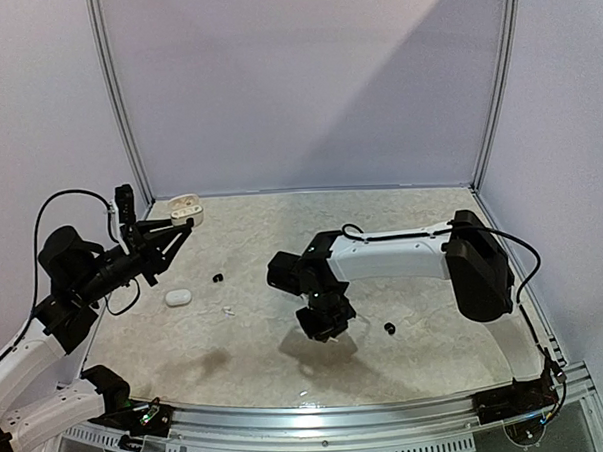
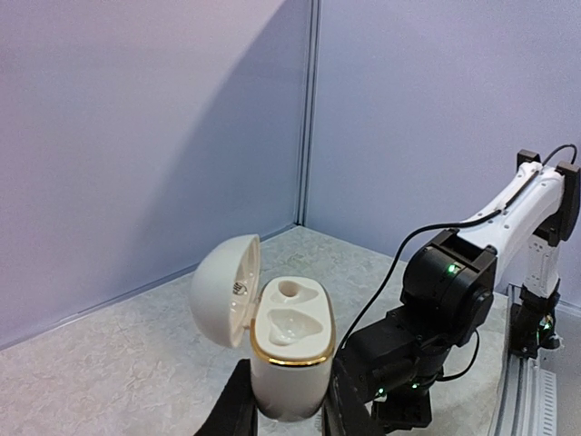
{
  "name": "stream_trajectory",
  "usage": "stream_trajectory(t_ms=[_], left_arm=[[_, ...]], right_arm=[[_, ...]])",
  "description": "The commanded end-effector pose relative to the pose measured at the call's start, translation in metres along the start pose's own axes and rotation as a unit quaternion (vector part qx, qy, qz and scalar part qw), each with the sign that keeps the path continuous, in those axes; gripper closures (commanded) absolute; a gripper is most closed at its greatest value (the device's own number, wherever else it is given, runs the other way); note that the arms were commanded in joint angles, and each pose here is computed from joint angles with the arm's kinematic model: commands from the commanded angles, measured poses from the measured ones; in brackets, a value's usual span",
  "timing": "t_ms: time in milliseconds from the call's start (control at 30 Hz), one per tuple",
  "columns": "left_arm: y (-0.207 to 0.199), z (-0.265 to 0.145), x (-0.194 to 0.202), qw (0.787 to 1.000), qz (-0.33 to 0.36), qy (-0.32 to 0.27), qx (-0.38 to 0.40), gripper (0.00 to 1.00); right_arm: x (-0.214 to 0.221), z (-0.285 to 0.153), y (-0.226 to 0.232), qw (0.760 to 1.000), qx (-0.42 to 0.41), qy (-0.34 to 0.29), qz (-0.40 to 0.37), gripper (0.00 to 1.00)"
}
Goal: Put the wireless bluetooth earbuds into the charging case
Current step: Pick up the right earbud from the center of the board, then insert the right earbud into the right side groove of the charging case.
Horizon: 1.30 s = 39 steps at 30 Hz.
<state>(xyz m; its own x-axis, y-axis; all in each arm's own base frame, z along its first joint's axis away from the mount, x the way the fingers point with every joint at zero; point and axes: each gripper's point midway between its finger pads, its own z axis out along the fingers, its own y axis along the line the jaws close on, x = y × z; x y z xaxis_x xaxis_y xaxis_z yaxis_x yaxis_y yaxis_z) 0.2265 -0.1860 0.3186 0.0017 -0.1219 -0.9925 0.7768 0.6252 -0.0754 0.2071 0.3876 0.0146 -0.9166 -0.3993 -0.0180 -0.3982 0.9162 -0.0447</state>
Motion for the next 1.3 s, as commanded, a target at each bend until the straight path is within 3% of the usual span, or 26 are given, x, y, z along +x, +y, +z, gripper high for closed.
stream_trajectory(t_ms=[0,400,533,700,900,1033,1167,1267], left_arm=[[0.001,-0.004,-0.011,1.000,0.009,-0.010,-0.006,1.00],[-0.003,-0.003,-0.005,1.000,0.000,-0.007,0.006,1.00],[-0.005,-0.003,-0.001,1.000,-0.001,0.001,0.014,1.00],[-0.018,0.001,-0.010,0.998,0.004,-0.007,0.057,1.00],[-0.046,0.001,-0.035,0.990,0.021,-0.028,0.139,1.00],[-0.065,-0.001,-0.049,0.980,0.038,-0.043,0.189,1.00],[-0.078,-0.002,-0.066,0.972,0.053,-0.063,0.219,1.00],[-0.082,0.001,-0.076,0.969,0.058,-0.068,0.231,1.00]], right_arm=[[-0.012,-0.013,0.003,0.999,-0.034,-0.022,-0.002,0.91],[-0.049,-0.087,0.015,0.981,-0.143,-0.134,0.003,0.94],[-0.069,-0.154,0.030,0.954,-0.205,-0.218,-0.030,0.94],[-0.086,-0.281,0.048,0.870,-0.301,-0.376,-0.104,0.96],[-0.060,-0.419,0.062,0.719,-0.393,-0.534,-0.209,0.99],[-0.035,-0.472,0.082,0.626,-0.451,-0.575,-0.273,1.00],[-0.014,-0.500,0.102,0.563,-0.481,-0.585,-0.330,1.00],[-0.007,-0.514,0.106,0.537,-0.487,-0.590,-0.356,1.00]])
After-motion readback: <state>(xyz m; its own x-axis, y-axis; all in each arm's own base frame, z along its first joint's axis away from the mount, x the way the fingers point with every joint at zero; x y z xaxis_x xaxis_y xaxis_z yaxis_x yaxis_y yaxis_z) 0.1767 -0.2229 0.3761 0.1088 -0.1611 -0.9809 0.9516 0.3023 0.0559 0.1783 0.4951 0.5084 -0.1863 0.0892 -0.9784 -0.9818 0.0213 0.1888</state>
